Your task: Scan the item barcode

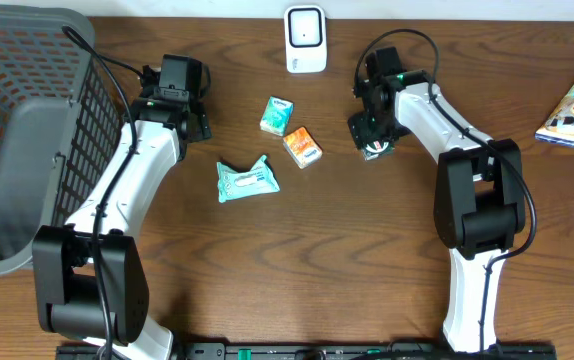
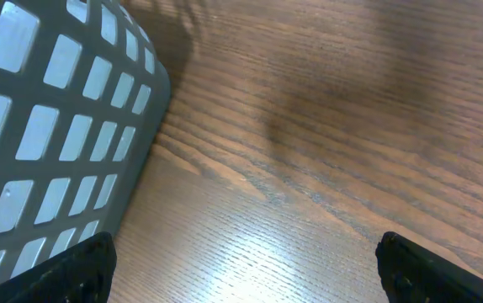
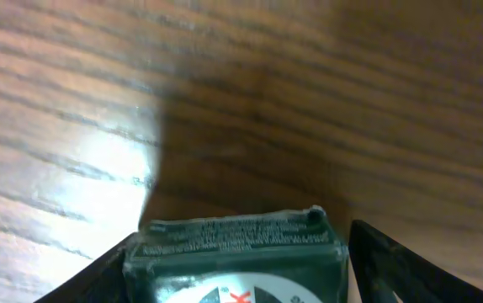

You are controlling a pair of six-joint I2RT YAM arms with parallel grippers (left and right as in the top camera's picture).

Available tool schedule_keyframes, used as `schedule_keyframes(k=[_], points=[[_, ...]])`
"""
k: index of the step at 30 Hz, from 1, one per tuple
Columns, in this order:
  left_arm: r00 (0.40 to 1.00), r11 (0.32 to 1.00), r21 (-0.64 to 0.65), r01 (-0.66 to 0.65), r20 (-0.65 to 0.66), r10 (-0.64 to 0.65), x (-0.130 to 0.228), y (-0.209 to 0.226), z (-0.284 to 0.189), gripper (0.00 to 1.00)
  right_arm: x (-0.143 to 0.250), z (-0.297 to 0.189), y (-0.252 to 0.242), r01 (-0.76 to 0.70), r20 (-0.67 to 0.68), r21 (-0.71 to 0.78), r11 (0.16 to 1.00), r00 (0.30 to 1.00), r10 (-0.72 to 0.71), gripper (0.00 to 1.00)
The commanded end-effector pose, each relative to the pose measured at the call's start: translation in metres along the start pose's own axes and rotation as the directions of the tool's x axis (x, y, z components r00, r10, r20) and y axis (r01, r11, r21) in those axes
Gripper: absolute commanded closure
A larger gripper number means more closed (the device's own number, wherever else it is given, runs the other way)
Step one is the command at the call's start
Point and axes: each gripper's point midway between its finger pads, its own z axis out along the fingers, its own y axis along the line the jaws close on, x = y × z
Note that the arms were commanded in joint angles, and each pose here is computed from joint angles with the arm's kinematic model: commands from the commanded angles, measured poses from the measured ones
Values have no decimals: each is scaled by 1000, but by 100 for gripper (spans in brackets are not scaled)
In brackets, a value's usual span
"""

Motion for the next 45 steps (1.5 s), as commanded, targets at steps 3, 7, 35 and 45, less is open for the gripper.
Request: schedule_keyframes(k=[3,7,35,45], points=[[1000,1000,-9,1,16,-1,-6,3,-4,2,-13,-8,12,-20,58,-78,997,998,24,29],[1000,1000,-9,1,16,-1,-6,3,-4,2,-16,-8,12,-19,70,-79,997,997,24,32],[1000,1000,-9,1,15,-1,-5,3,-4,2,6,-7,9,4,-16,-59,998,1000,-5,44],[1000,1000,-9,1,16,-1,-6,3,-4,2,-2,-14,23,-39,4,-150,988,999,40,50]])
